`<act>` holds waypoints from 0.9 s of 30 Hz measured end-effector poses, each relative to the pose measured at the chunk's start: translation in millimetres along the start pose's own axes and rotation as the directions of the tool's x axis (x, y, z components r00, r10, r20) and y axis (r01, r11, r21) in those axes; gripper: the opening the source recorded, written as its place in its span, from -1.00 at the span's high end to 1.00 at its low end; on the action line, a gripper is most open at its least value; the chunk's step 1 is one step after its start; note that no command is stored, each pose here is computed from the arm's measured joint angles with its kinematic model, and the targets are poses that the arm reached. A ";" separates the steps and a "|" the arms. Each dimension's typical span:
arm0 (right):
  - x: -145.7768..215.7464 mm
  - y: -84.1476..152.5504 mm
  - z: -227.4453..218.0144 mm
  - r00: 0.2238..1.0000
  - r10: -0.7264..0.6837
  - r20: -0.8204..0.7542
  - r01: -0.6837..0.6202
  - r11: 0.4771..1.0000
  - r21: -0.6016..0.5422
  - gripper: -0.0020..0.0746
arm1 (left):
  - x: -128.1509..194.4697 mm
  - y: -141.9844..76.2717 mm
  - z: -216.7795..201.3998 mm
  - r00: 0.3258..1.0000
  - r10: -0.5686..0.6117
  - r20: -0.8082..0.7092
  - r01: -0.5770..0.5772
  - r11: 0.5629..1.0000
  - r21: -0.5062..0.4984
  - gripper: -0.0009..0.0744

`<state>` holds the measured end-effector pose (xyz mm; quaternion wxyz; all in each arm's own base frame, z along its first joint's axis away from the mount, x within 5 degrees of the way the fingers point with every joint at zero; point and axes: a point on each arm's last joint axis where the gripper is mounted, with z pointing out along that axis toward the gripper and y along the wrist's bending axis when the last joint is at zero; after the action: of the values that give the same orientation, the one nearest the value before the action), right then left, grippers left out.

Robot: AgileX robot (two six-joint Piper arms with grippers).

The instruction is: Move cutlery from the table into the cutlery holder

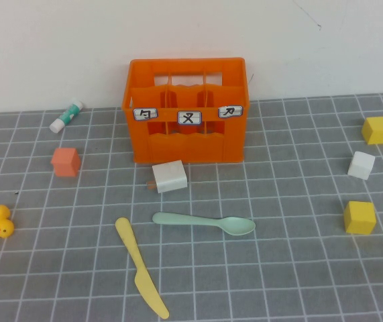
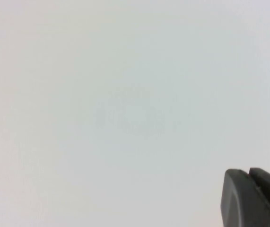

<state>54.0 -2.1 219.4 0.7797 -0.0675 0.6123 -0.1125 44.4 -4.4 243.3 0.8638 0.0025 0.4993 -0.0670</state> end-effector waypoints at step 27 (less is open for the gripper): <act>-160.1 -43.3 -22.5 0.880 0.120 0.460 -0.168 0.984 0.063 0.95 | -120.0 -8.9 25.2 0.982 -0.158 0.105 0.157 0.987 0.018 0.98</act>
<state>-7.9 -1.8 374.8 0.9098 -0.0066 0.4098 -0.0661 6.0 -1.5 360.1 0.8810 -0.0362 0.4511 -0.1377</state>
